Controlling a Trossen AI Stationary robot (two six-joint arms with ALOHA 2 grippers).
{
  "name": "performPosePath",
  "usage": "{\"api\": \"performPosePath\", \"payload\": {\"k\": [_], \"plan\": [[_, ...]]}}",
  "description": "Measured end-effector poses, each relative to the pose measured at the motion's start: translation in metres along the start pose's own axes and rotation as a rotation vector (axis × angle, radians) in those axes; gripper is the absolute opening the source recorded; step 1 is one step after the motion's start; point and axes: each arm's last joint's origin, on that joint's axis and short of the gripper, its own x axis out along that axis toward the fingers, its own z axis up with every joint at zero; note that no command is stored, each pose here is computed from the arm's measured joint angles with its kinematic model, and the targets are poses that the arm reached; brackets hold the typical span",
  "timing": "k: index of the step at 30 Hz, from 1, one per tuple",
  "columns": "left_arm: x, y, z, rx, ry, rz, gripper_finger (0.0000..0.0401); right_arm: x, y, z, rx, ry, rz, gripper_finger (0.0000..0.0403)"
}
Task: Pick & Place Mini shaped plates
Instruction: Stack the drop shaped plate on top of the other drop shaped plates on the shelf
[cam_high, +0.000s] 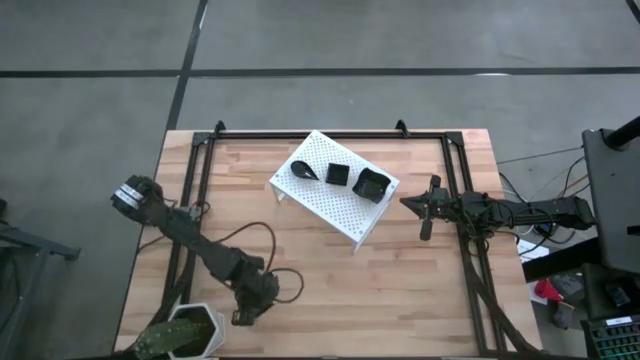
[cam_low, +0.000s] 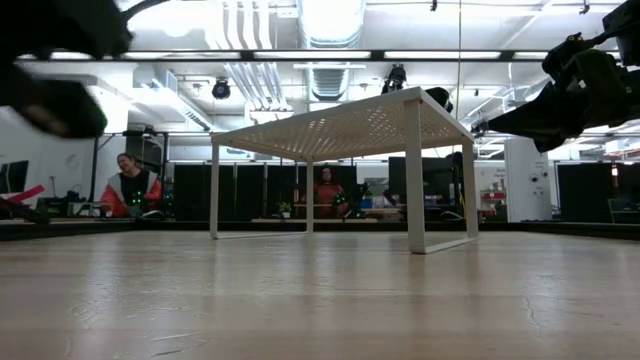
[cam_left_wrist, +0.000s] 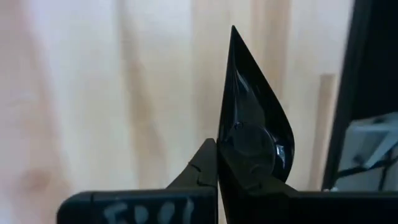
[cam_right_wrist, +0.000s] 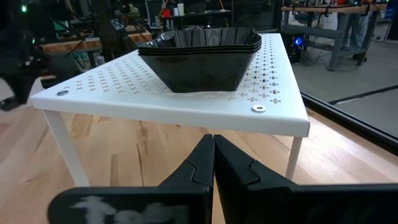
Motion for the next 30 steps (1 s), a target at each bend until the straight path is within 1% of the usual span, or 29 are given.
{"api": "performPosePath", "payload": {"k": [4,9,13,18,20,22,27,30], "plan": [[-0.027,0.008,0.013,0.058,0.037,0.086,0.0000,0.000,0.000,0.000,0.000,0.000,0.000,0.0008],[-0.063,0.016,0.027,0.210,0.030,0.233,0.0000,0.000,0.000,0.000,0.000,0.000,0.000,0.0008],[-0.092,0.025,0.037,0.340,0.042,0.325,0.0000,0.000,0.000,0.000,0.000,0.000,0.000,0.0008],[-0.130,0.042,0.050,0.413,0.036,0.412,0.0000,0.000,0.000,0.000,0.000,0.000,0.000,0.0008],[-0.146,0.049,0.053,0.445,0.044,0.461,0.0000,0.000,0.000,0.000,0.000,0.000,0.000,0.0008],[-0.162,0.056,0.057,0.487,0.045,0.535,0.0000,0.000,0.000,0.000,0.000,0.000,0.000,0.0008],[-0.197,0.070,0.063,0.640,0.061,0.665,0.0000,0.000,0.000,0.000,0.000,0.000,0.000,0.0008],[-0.214,0.082,0.066,0.703,0.060,0.702,0.0000,0.000,0.000,0.000,0.000,0.000,0.000,0.0008]]}}
